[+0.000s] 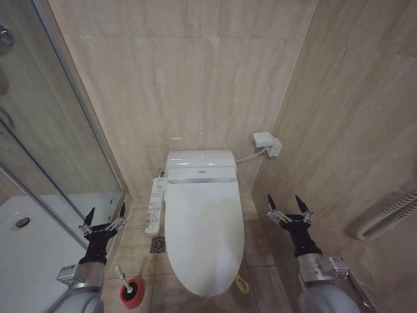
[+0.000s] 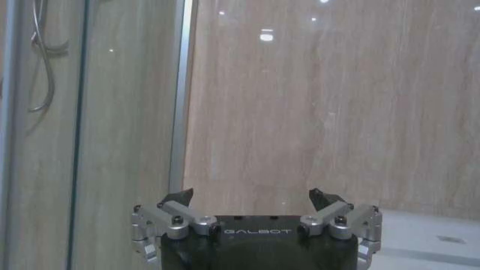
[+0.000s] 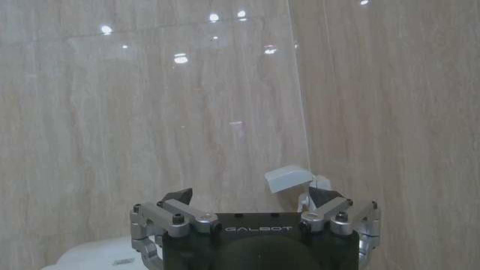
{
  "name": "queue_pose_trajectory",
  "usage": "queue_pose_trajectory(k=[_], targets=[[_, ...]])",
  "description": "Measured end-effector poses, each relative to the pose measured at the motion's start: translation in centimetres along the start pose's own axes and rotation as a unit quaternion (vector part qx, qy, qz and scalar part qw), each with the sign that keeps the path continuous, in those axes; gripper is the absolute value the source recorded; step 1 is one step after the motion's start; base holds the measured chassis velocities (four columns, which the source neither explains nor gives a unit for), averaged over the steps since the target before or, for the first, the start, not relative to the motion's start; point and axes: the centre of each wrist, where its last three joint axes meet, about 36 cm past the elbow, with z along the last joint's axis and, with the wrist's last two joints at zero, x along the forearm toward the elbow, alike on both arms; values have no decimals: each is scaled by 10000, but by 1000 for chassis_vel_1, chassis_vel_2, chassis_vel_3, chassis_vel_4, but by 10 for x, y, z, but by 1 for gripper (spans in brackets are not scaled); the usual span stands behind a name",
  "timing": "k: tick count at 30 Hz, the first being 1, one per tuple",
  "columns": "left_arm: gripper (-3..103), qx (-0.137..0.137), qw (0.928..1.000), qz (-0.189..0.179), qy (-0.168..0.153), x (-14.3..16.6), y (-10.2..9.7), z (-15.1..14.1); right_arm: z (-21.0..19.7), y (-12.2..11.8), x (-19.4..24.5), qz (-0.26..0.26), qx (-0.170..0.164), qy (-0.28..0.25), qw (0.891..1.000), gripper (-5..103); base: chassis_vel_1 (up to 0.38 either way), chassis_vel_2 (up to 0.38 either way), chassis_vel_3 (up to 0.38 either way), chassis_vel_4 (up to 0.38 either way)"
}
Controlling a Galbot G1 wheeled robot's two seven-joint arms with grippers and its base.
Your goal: Open the toilet lid, clean the toilet bowl with a toilet brush, close the toilet lid, and flush.
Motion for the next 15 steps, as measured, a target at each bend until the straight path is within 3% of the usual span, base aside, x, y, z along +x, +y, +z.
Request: queue_pose_trajectory(k=[15], targets=[[100, -100, 9998, 125, 93, -61, 1, 32, 0, 0, 0, 0, 0, 0, 10000, 100, 0, 0, 0, 0]])
